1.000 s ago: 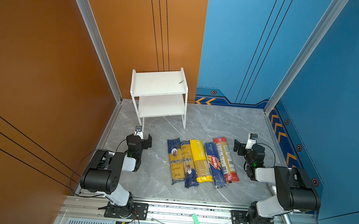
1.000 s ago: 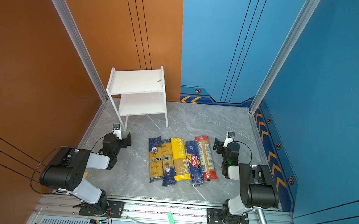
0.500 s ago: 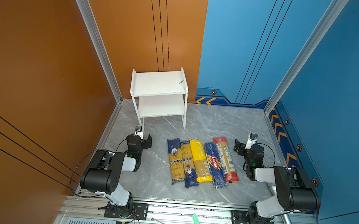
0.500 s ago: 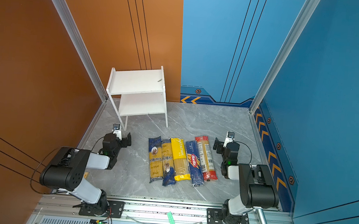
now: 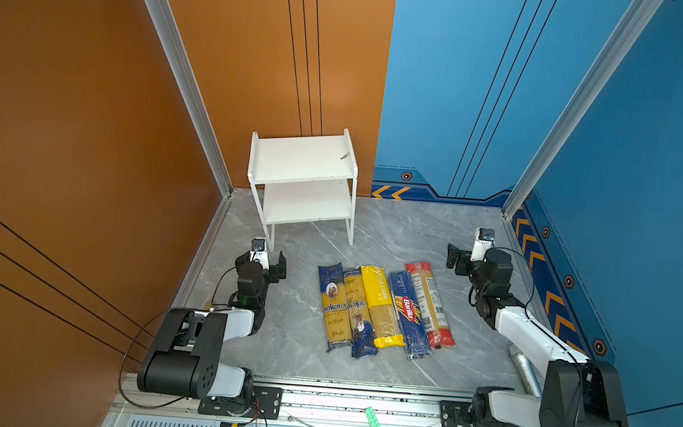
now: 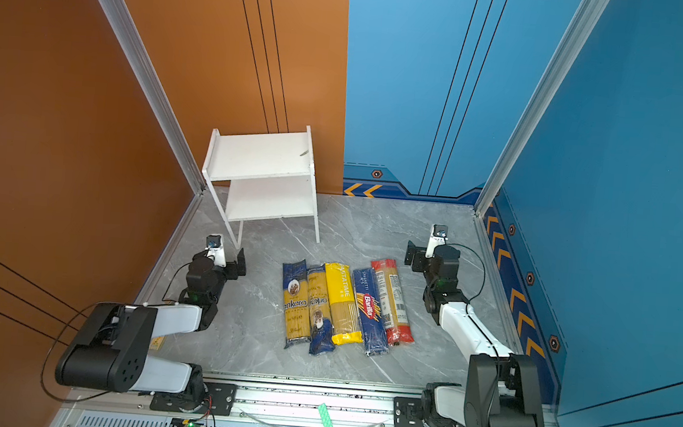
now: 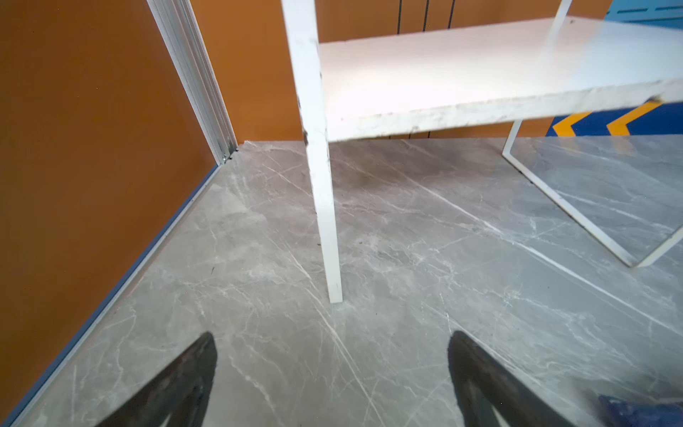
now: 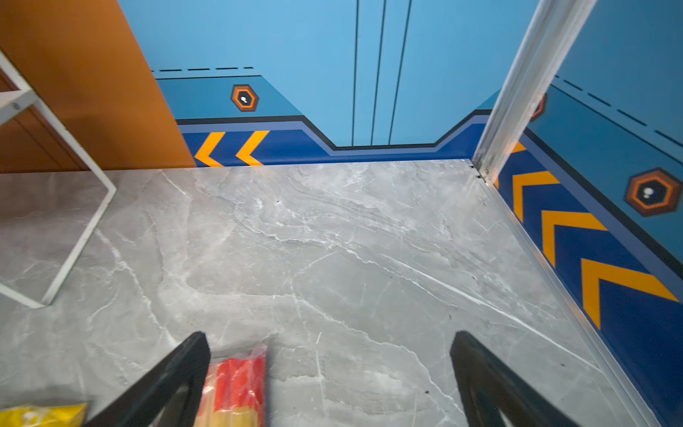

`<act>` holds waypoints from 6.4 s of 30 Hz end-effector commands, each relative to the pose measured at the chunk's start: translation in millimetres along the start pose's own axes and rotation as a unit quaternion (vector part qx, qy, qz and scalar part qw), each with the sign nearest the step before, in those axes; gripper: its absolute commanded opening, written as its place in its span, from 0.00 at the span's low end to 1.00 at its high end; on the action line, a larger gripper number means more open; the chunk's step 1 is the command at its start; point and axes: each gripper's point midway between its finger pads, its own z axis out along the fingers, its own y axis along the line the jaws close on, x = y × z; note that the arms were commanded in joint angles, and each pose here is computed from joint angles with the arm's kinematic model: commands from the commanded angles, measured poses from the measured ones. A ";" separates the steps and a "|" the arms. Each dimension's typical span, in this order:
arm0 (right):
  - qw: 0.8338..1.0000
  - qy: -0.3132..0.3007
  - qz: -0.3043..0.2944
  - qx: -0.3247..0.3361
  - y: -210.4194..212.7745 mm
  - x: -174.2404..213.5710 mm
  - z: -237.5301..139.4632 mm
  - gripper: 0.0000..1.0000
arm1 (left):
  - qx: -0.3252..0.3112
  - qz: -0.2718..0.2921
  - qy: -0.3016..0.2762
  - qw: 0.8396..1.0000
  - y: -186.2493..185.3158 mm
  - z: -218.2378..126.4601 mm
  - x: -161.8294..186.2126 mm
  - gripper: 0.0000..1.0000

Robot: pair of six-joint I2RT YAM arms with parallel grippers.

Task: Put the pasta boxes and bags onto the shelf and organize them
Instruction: 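Raise both grippers and reach toward the legs of the white shelf, then close left gripper on nearest shelf leg while right gripper closes on other leg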

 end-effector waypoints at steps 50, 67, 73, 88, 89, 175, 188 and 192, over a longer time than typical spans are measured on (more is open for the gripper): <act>0.957 -0.196 -0.025 -0.214 308.5 -117.0 54.3 1.00 | 0.003 -0.005 -0.209 0.978 17.8 16.9 -165.1 0.99; 0.950 -0.219 -0.023 -0.220 315.6 -109.4 70.5 1.00 | -0.021 -0.019 -0.218 0.976 26.8 33.7 -159.7 0.68; 0.950 -0.222 -0.022 -0.218 313.0 -109.9 73.3 1.00 | -0.018 -0.023 -0.220 0.975 26.8 39.1 -159.7 0.63; 0.941 -0.262 0.011 -0.216 312.5 -107.2 87.9 0.97 | -0.003 -0.045 -0.217 0.975 24.5 53.1 -153.0 0.02; 0.941 -0.261 0.010 -0.215 314.2 -106.6 89.6 0.97 | -0.002 -0.044 -0.217 0.975 24.3 53.1 -152.4 0.02; 0.954 -0.267 -0.024 -0.137 276.0 -110.7 134.7 0.58 | 0.077 -0.048 -0.192 0.977 -65.5 76.0 -133.9 0.00; 0.952 -0.272 -0.017 -0.140 273.5 -111.4 133.1 0.33 | 0.076 -0.047 -0.189 0.978 -65.9 79.6 -131.0 0.00; 0.952 -0.273 -0.016 -0.138 271.6 -111.6 133.0 0.21 | 0.076 -0.046 -0.188 0.978 -65.7 80.0 -129.8 0.00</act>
